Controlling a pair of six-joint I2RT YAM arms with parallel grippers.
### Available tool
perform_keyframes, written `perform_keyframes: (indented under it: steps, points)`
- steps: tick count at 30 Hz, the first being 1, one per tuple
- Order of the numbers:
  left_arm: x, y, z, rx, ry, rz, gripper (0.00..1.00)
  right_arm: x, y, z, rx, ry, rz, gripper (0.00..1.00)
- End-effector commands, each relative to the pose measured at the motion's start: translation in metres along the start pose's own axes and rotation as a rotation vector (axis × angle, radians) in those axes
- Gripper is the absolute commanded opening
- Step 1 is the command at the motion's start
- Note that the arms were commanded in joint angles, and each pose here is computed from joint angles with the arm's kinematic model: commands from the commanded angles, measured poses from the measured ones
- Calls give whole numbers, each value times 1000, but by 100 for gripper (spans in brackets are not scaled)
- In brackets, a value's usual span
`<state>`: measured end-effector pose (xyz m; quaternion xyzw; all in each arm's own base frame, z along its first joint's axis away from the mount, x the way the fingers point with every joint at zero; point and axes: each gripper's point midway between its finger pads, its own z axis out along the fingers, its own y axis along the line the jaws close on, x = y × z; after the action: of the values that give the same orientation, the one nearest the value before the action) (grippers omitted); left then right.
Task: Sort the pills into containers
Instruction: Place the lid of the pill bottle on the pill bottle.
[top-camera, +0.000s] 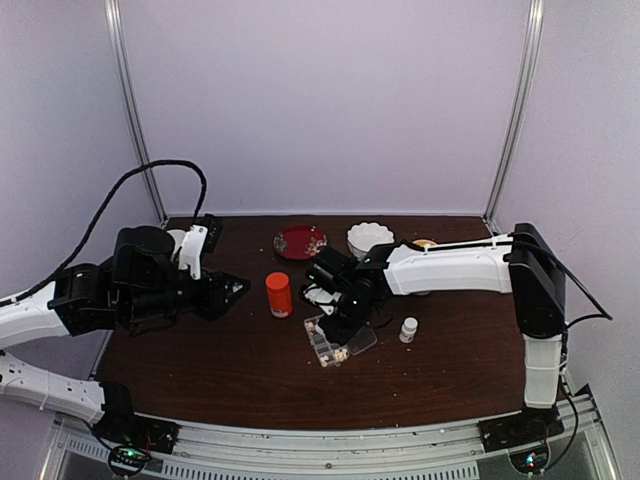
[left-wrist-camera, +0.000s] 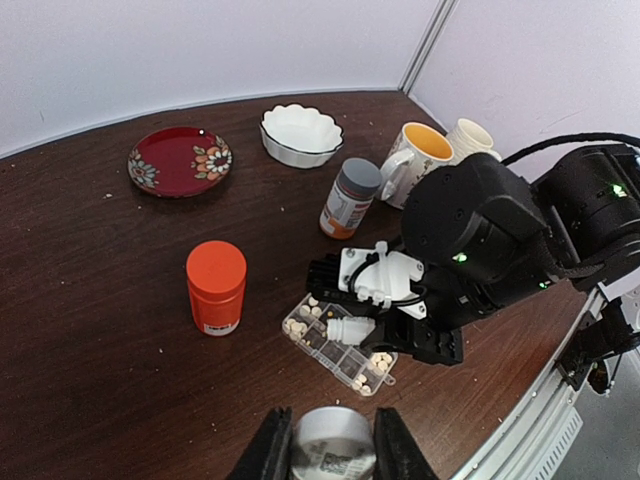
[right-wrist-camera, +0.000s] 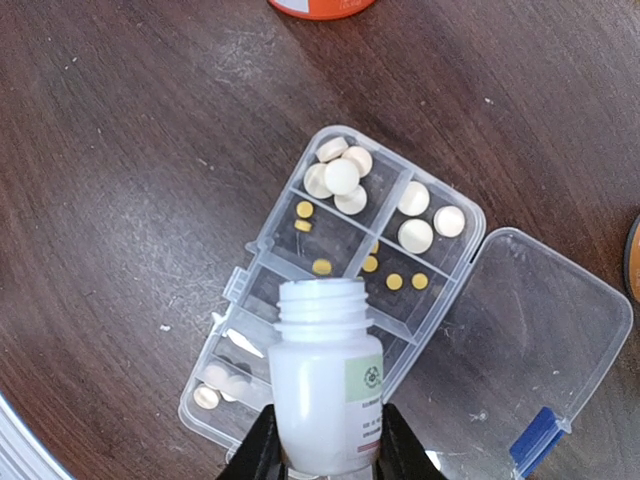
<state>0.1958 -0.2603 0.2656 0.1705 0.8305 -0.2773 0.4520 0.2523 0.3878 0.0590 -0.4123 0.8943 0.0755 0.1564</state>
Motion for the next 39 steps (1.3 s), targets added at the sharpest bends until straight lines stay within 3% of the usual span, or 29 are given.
perform_keyframes:
  steps: [1, 3, 6, 10, 13, 17, 21, 30, 39]
  points:
    - [-5, -1, 1, 9, -15, -5, 0, -8, 4, -3, -3, -28, -1, 0]
    - [-4, -2, 1, 11, -14, -4, 0, -10, 3, -6, 2, -61, 14, 0]
    - [-4, -1, 0, 11, -14, -6, 0, -3, -2, -1, 40, 23, -11, 0]
    - [-4, -1, 0, 11, -14, -7, 0, -8, 5, -2, -9, -45, 10, 0]
    - [-2, 0, 1, 8, -11, -10, 0, -3, -2, 0, 36, 22, -8, 0]
    - [-3, -1, 1, 11, -11, -10, 0, -12, 5, -10, -15, -80, 16, 0]
    - [-3, -1, 2, 9, -11, -11, 0, -5, 4, -7, 2, -11, -5, 0]
    - [-2, -3, 3, 16, -4, -14, 0, -12, 6, -13, -23, -104, -5, 0]
    - [-3, -5, 4, 22, 2, -16, 0, -29, 5, -58, -50, -357, 2, 0]
